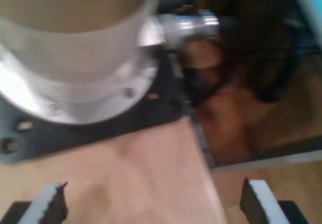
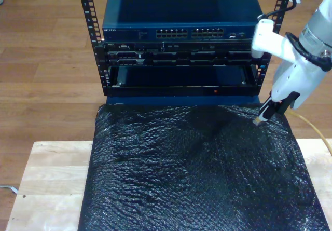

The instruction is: Grab the cable and plug it in

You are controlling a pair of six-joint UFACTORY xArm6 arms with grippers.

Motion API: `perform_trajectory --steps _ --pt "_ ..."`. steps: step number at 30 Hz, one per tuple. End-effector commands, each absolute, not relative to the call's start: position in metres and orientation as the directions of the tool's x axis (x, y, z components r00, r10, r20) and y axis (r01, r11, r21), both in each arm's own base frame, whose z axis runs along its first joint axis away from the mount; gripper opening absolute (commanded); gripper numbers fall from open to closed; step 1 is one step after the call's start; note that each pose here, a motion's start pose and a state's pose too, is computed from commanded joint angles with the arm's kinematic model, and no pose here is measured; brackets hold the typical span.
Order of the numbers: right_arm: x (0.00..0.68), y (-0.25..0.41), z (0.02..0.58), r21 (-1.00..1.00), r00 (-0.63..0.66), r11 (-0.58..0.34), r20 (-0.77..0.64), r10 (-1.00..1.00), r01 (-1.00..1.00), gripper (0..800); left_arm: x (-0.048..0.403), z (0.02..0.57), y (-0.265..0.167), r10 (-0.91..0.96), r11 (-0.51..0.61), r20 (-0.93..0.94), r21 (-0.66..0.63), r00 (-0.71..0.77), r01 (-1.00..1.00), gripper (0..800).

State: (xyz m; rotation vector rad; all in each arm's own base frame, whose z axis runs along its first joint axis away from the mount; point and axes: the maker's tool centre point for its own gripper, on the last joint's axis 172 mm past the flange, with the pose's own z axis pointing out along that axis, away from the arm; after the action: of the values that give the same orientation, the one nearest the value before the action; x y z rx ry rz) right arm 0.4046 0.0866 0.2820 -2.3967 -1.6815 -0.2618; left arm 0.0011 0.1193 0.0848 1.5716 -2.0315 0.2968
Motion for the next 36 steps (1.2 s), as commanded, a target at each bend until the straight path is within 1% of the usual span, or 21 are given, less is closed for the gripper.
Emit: perform_trajectory --steps 4,11,16,21,26,30,32,36 --pt "0.412 0.098 0.277 -0.012 0.291 -0.296 0.242 0.926 0.955 0 -0.004 0.08 0.117 -0.822 0.278 0.546 0.135 -0.163 -0.951 799" --pt "0.412 0.095 0.236 -0.055 0.305 -0.301 0.211 0.929 0.952 0 -0.002 0.035 0.116 -0.866 0.274 0.461 0.112 -0.194 -0.955 800" --pt "0.417 0.084 0.219 -0.011 0.298 -0.301 0.184 0.937 0.953 0 0.0 0.033 0.119 -0.873 0.266 0.448 0.109 -0.191 -0.958 800" --pt "0.413 0.075 0.213 0.023 0.274 -0.28 0.143 0.951 0.96 0 -0.001 0.034 0.119 -0.872 0.263 0.452 0.11 -0.188 -0.959 800" --pt "0.432 0.076 0.21 0.137 0.215 -0.231 0.121 0.969 0.963 0 -0.001 0.034 0.119 -0.872 0.263 0.452 0.11 -0.188 -0.959 800" --pt "0.447 0.085 0.216 0.238 0.138 -0.157 0.096 0.986 0.958 1 -0.001 0.034 0.119 -0.872 0.263 0.452 0.11 -0.188 -0.959 800" --pt "0.451 0.079 0.218 0.266 0.115 -0.127 0.059 0.992 0.956 1 -0.001 0.034 0.119 -0.872 0.263 0.452 0.11 -0.188 -0.959 800" --pt "0.46 0.073 0.207 0.326 0.055 -0.05 -0.006 0.998 0.944 1 -0.001 0.034 0.119 -0.872 0.263 0.452 0.11 -0.188 -0.959 800"
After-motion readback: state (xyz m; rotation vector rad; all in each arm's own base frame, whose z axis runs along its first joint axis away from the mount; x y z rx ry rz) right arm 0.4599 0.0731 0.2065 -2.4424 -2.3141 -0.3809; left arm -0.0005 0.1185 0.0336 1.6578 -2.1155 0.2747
